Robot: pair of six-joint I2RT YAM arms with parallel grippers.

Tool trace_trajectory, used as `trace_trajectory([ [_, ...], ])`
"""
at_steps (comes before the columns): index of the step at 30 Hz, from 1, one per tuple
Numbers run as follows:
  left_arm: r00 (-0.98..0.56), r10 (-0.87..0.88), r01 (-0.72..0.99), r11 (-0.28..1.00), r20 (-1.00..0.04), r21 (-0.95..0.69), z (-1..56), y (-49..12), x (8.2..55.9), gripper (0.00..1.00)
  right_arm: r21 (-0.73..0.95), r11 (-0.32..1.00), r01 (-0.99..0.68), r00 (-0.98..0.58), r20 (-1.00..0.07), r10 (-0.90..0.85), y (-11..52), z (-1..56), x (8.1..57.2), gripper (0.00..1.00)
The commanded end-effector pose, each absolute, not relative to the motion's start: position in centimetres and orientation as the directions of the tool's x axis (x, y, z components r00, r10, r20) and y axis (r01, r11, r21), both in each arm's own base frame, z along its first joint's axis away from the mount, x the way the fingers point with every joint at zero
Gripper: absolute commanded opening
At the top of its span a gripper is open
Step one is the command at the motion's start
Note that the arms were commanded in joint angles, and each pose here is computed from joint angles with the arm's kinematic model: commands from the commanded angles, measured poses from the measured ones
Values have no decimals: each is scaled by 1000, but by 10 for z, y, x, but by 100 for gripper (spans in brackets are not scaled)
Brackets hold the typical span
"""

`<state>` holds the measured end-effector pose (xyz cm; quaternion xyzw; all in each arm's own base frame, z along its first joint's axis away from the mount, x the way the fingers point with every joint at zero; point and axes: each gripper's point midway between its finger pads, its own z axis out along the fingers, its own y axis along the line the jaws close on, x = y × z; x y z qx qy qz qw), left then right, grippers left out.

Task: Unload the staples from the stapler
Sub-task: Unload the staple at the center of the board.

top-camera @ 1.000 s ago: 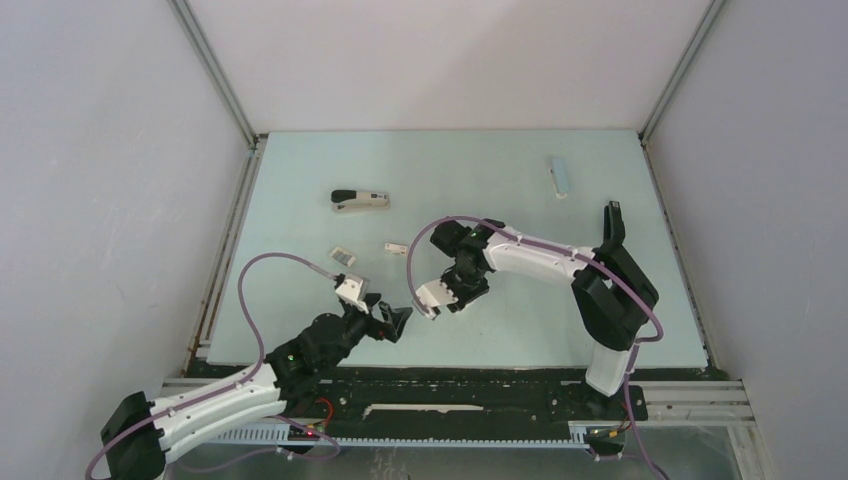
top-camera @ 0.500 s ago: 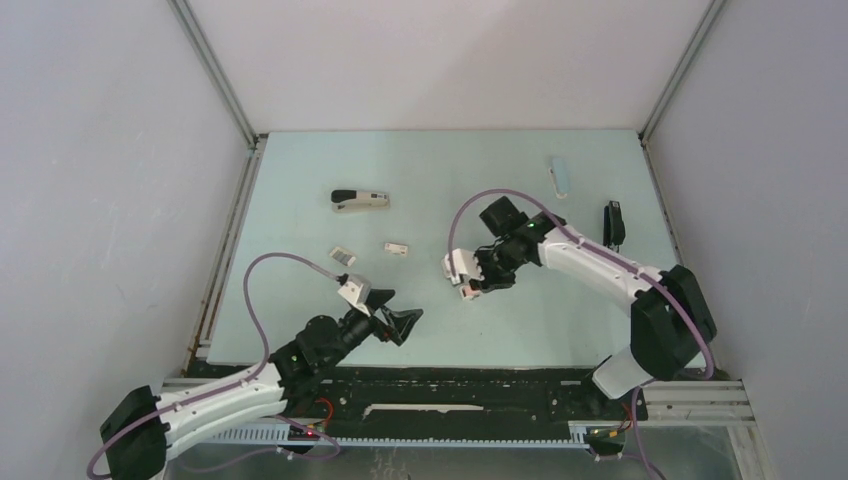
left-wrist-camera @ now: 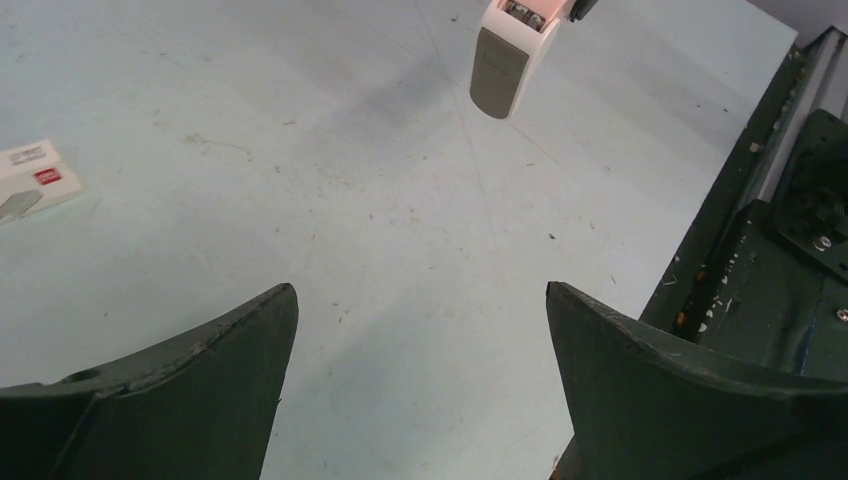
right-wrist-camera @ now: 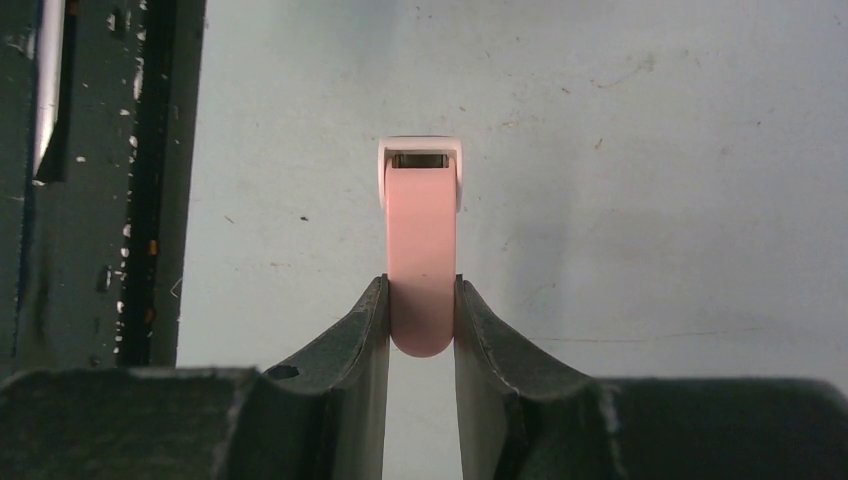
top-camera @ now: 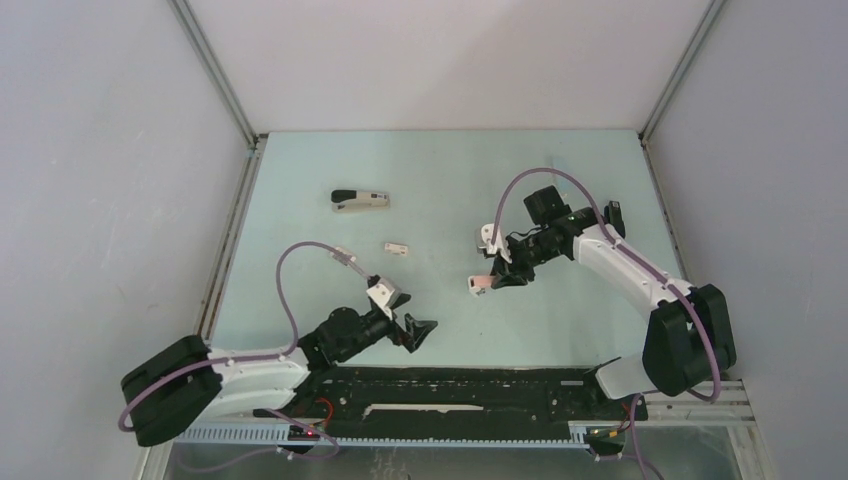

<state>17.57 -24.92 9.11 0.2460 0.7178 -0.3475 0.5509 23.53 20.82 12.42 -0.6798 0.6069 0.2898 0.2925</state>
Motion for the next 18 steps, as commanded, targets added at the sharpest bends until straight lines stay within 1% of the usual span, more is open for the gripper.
trace_trajectory([
  [1, -131, -137, 801, 568, -982, -187, 147, -276, 188, 100, -13, -129, -992, 85, -815, -573, 215, 137, 223, 0],
  [5, -147, -140, 830, 520, -979, -199, 147, -286, 184, 100, -17, -138, -990, 90, -831, -550, 213, 142, 221, 0],
  [7, -152, -178, 840, 495, -972, -222, 153, -288, 183, 100, -19, -156, -988, 100, -841, -532, 210, 144, 217, 0],
  [18, -210, -228, 852, 434, -951, -292, 147, -297, 189, 100, -7, -173, -985, 96, -855, -509, 207, 145, 213, 0],
])
